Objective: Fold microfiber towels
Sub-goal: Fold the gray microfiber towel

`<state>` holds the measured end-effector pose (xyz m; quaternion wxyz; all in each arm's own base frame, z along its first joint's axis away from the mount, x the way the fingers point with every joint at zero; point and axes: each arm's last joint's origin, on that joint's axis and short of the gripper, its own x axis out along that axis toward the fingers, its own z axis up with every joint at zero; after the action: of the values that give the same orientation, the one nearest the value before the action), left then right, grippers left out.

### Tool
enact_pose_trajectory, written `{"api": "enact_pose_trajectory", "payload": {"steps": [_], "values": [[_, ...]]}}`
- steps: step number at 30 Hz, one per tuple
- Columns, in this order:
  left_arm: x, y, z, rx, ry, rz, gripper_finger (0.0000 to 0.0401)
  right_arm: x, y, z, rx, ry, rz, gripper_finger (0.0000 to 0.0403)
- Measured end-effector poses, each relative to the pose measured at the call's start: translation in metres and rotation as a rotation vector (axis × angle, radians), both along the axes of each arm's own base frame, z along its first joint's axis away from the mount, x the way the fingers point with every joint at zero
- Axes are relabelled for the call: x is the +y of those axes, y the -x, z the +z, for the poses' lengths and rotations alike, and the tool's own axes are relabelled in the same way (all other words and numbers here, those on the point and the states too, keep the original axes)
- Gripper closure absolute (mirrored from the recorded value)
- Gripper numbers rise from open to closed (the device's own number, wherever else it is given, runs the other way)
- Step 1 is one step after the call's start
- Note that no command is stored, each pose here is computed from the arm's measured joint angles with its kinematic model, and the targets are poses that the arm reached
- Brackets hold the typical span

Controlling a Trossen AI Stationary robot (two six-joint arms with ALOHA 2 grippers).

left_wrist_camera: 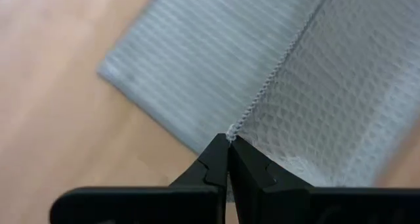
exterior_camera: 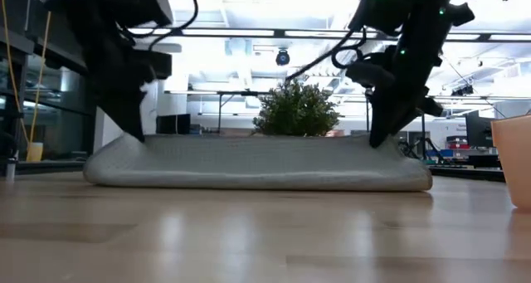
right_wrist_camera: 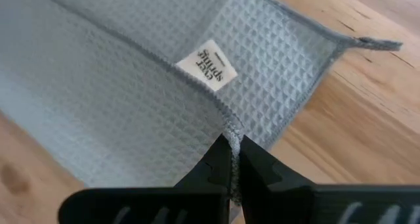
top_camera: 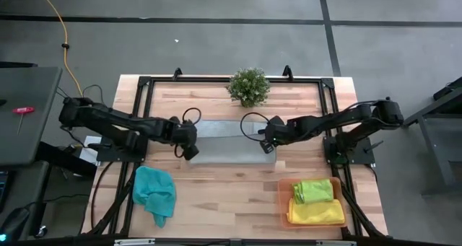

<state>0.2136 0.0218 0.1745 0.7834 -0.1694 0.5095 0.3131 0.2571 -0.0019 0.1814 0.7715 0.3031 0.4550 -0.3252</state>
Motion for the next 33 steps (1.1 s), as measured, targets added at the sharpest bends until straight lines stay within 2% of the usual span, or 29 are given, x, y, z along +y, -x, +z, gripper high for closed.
{"api": "enact_pose_trajectory", "payload": {"steps": [6,11,21,33], "values": [[0.025,-0.001,0.0,0.01,-0.102,0.039,0.0401,-0.003,-0.001,-0.002,0.002,-0.01,-0.037,0.0403],[0.042,0.001,0.001,0.036,-0.155,0.026,0.0401,-0.004,-0.001,-0.004,0.001,0.001,-0.072,0.0403],[0.056,0.002,-0.007,0.12,-0.174,-0.017,0.0401,-0.006,-0.001,-0.003,-0.018,0.057,-0.16,0.0403],[0.059,-0.004,-0.023,0.209,-0.2,-0.074,0.0397,-0.008,-0.001,-0.003,-0.022,0.1,-0.178,0.0403]]}}
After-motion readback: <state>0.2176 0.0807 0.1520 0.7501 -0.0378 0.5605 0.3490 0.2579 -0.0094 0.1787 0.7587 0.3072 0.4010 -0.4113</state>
